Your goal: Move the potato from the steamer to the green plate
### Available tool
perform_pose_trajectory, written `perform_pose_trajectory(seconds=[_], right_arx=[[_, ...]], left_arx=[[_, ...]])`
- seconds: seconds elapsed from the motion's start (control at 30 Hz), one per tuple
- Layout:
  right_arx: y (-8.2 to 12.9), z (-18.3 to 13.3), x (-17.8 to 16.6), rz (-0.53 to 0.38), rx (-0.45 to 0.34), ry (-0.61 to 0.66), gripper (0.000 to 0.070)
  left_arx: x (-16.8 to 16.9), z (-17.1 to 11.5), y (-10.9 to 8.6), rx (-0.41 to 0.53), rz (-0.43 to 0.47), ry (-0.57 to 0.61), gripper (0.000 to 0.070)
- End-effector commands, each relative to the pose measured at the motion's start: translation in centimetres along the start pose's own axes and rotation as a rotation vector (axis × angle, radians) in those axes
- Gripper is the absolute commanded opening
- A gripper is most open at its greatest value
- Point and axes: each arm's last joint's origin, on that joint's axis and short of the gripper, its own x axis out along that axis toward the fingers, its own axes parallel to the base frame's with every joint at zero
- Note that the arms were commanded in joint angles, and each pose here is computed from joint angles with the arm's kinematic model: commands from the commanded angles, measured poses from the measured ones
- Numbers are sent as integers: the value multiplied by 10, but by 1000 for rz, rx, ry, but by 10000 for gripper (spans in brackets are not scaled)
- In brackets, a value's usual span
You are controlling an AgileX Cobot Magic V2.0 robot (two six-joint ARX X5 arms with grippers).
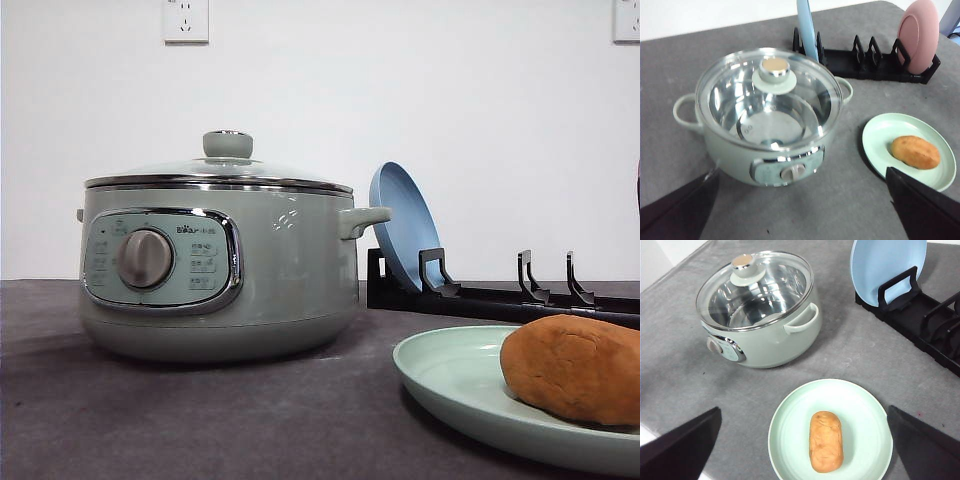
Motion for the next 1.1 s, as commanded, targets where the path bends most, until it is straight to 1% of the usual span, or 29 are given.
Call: perform_pose_trajectory(seconds=[0.0,0.23,0.27,0.3,0.33,0.37,0.4,0.43,0.47,0.5,0.73,1.07], right_arx=[[0,0,-1,12,-11,-33,700],[-1,-4,1,16,-7,-44,700],[0,-3,1,17,-7,-48,700],[0,-3,1,18,-8,-51,700],[0,-3,1,20,-7,-51,680],[0,-3,1,23,-3,-49,548],[0,-3,1,24,-1,-48,295],[0,-3,1,26,0,-45,22],[0,-3,1,26,-1,-47,20],[0,-3,1,26,-1,-49,30],[0,-3,1,14,2,-54,30],[0,0,1,21,-1,-79,30]], left_arx=[[-5,2,-1,-17,-9,-27,700],[-10,-1,-2,-14,-9,-27,700],[-10,-2,-2,-11,-8,-22,678],[-10,-2,-2,-10,-8,-17,593],[-10,-3,-2,-11,-8,-10,385],[-10,-4,-2,-12,-8,-2,162],[-9,-4,-1,-10,-7,6,0],[-9,-5,-1,-9,-6,8,28],[-9,-4,-1,-9,-6,7,9],[-9,-4,-1,-10,-6,5,10],[-10,-4,-2,-9,-7,-3,17],[-10,-4,-2,-9,-7,-4,17]])
